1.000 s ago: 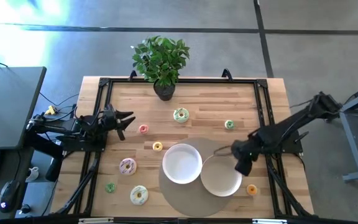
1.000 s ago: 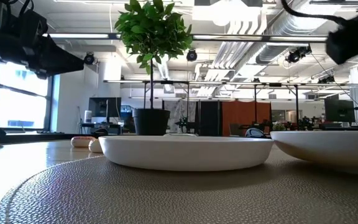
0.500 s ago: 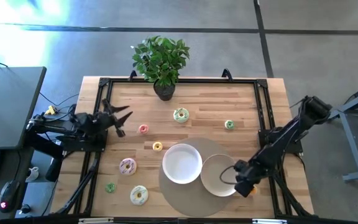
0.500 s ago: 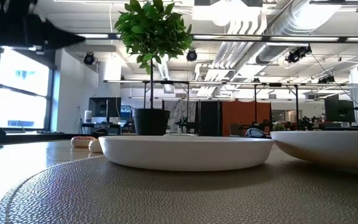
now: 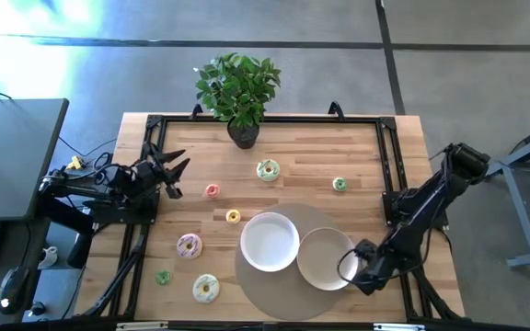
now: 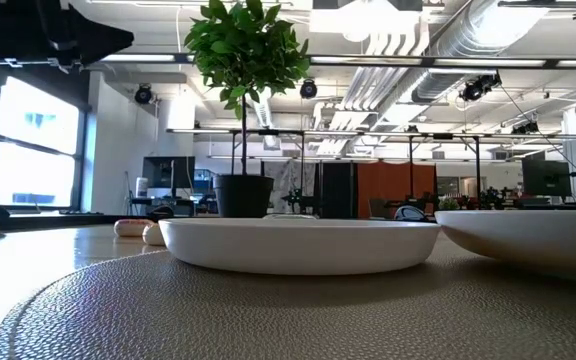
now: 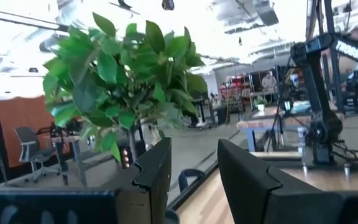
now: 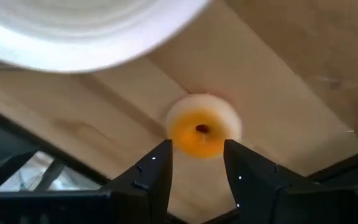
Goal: Pick & Place donuts
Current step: Put the small orange doughnut on the gray plate
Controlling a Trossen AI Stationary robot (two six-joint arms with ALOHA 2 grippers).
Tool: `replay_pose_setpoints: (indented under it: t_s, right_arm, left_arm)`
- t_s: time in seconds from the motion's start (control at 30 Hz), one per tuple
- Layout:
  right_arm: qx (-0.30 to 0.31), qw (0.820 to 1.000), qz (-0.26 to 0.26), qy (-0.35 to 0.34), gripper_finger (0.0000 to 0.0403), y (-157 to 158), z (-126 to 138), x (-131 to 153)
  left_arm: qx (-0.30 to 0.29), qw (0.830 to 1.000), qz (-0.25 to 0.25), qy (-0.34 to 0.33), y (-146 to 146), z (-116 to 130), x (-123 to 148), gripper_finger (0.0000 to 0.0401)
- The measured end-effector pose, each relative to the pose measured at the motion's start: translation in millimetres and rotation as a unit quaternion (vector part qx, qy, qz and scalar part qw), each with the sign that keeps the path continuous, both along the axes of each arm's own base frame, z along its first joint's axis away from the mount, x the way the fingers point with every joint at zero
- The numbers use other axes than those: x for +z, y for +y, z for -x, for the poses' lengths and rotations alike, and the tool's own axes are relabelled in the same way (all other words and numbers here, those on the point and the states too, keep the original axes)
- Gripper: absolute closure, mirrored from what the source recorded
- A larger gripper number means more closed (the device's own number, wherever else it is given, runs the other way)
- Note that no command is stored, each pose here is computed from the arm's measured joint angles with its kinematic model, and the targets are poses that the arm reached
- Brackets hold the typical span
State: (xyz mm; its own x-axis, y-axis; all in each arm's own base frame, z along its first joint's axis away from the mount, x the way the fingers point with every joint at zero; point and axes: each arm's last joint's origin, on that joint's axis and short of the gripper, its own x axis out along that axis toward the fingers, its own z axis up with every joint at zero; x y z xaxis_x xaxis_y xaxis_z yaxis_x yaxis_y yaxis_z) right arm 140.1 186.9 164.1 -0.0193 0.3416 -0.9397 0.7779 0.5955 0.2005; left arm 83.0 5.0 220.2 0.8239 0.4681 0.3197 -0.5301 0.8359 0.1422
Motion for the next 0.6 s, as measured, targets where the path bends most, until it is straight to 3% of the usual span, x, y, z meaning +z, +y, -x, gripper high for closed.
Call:
replay_pose_setpoints:
  t_s: [0.23,0.6]
  right_arm:
    - [0.011,0.999,0.044,-0.009,0.0263,-1.4,7.6,-1.7]
    - [0.026,0.998,0.054,-0.033,0.0263,2.6,11.7,-1.7]
  left_arm:
    - [-0.042,0.997,0.053,-0.034,-1.0,-0.5,0.2,0.0272]
    - [-0.116,0.982,0.127,-0.074,-3.3,-1.5,0.2,0.0272]
